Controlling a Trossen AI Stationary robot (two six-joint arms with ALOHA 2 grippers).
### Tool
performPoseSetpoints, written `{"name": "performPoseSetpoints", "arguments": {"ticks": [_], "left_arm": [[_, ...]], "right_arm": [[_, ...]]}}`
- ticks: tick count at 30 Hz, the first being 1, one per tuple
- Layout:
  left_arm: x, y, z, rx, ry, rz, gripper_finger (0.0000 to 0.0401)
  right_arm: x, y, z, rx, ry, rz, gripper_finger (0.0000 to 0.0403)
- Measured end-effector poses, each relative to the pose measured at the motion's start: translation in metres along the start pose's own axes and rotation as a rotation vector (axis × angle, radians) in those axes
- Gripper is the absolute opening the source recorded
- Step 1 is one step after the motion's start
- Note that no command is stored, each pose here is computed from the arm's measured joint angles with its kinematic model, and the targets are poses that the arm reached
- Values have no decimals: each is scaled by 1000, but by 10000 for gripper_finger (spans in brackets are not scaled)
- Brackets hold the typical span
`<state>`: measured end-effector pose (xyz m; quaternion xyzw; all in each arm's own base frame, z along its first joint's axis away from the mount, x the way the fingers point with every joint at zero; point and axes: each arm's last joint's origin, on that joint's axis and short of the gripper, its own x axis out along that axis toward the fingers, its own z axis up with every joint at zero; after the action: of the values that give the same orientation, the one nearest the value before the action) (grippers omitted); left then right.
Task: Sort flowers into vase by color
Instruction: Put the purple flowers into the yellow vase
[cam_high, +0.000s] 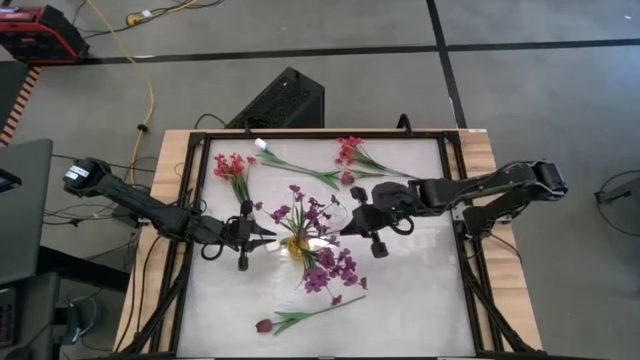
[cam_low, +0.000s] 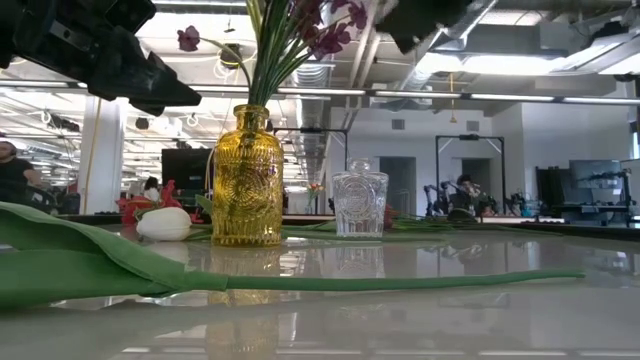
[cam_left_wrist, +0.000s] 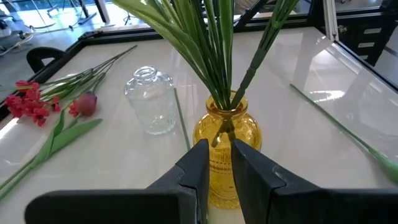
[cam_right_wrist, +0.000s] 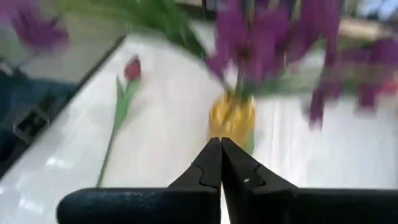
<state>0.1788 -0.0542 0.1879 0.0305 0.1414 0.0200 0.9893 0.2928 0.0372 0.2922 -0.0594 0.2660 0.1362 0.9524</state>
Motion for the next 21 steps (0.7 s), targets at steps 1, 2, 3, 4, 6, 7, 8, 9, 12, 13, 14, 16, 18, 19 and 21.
{"name": "performPoseSetpoints", "arguments": {"ticks": [1, 2, 3, 4, 6, 7, 8, 9, 12, 13, 14, 16, 18, 19, 21], "left_arm": [[0, 0, 0, 0, 0, 2, 57], [0, 0, 0, 2, -1, 6, 57], [0, 0, 0, 2, -1, 12, 57], [0, 0, 0, 2, -1, 15, 57], [0, 1, 0, 2, -2, 20, 57], [0, 1, 0, 1, -2, 20, 57], [0, 1, 0, 1, -3, 20, 57], [0, 1, 0, 1, -4, 20, 57], [0, 1, 1, 0, -7, 32, 57], [0, 1, 1, -1, -10, 36, 57], [0, 1, 1, -2, -12, 41, 57], [0, 1, 1, 0, -13, 48, 57], [0, 1, 2, 1, -23, 49, 57], [0, 1, 3, 1, -23, 49, 57], [0, 1, 3, -6, -30, 45, 57]], "right_arm": [[-1, 2, -3, 9, 32, 7, 30], [-1, 4, -5, 21, 60, 15, 28], [0, 7, -8, 33, 86, 24, 25], [0, 9, -10, 45, 111, 35, 23], [1, 15, -13, 65, 151, 62, 21], [4, 19, -14, 71, 159, 77, 21], [5, 23, -14, 72, 163, 95, 22], [7, 28, -15, 68, 167, 112, 25], [17, 42, -9, 14, 107, 170, 30], [20, 47, -9, -13, 95, 185, 31], [26, 51, -7, -39, 63, 195, 30], [33, 57, 0, -118, -30, 208, 26], [44, 60, 3, -185, -99, 207, 21], [48, 60, 7, -218, -148, 200, 19], [55, 58, 8, -263, -189, 193, 19]]}}
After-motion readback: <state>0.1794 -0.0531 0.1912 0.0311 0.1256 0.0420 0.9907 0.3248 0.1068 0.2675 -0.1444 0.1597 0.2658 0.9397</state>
